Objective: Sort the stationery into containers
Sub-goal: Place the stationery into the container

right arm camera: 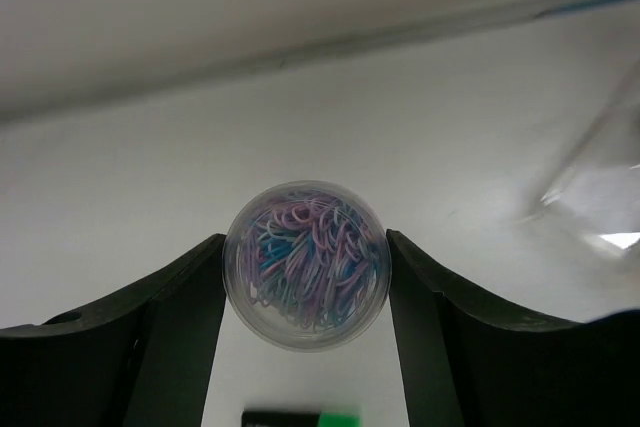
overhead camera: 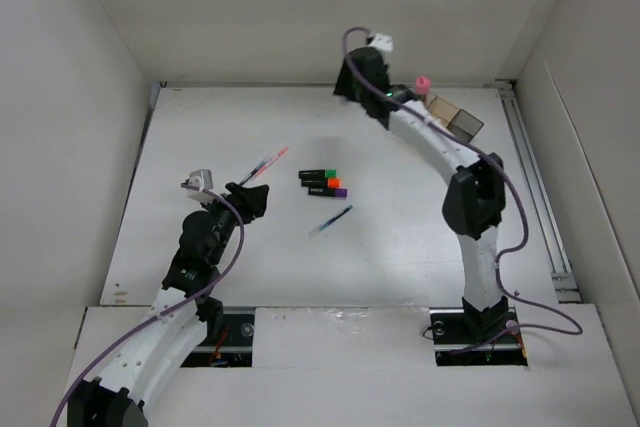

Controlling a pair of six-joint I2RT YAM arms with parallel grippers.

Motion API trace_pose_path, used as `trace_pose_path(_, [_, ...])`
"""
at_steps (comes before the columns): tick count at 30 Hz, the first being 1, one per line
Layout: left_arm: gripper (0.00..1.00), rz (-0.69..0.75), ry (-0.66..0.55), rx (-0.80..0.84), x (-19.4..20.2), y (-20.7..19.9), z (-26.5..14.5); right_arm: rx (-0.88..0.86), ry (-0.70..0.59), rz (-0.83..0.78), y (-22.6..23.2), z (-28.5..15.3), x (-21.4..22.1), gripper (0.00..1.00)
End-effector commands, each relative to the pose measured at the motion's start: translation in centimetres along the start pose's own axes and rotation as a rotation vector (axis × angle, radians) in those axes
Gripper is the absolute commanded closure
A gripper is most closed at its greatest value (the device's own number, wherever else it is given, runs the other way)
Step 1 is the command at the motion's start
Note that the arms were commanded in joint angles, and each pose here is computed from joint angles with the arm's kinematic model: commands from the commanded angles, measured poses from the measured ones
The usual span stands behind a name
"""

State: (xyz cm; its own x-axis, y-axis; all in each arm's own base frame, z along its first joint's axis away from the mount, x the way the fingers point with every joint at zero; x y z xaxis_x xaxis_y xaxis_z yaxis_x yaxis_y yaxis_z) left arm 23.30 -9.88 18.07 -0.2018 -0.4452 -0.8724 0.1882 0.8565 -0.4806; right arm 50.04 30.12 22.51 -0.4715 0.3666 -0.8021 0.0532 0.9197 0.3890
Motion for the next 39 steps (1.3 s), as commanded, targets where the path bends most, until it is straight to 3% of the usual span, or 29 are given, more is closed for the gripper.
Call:
trace_pose_path(1, [0.37, 0.008, -0.062, 0.065, -2.4, -1.8, 0.2, 0.089, -0.200, 0.167, -5.6, -1.2, -9.7, 0.49])
trace_pose_path(3, [0.37, -0.002, -0.071, 0.071, -2.6, -1.9, 0.2, 0.163, -0.212, 0.183, -9.3, -0.2, -10.6, 0.49])
trace_pose_path(11, [0.37, 0.000, -0.049, 0.069, -2.1, -1.8, 0.7, 0.267, -0.240, 0.226, -15.8, 1.4, -12.8, 0.49])
trace_pose_path(29, [0.37, 0.001, -0.036, 0.074, -1.8, -1.8, 0.9, 0.349, -0.096, 0.189, -19.4, 5.3, -6.4, 0.49])
trace_pose_path(36, [0.37, 0.000, -0.047, 0.080, -2.1, -2.0, 0.7, 0.366, -0.085, 0.189, -20.1, 5.5, -6.1, 0.38])
trace_pose_path(39, [0.37, 0.000, -0.047, 0.080, -2.1, -2.0, 0.7, 0.386, -0.099, 0.196, -20.4, 5.2, -6.2, 0.27])
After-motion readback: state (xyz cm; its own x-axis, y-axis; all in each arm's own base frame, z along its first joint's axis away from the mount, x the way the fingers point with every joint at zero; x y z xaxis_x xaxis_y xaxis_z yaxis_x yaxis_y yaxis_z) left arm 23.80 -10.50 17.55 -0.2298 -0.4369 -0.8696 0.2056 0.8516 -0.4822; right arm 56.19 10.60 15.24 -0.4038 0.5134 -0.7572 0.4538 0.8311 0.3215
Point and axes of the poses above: each gripper's point midway between its finger pads, its own z axis out along the fingers, its own y axis along the line the jaws close on, x = y × z, the point moved 4 cm from there along -z, back along the fingers, and after that the axes turned 9 degrees about z, right-handed, at the moved point
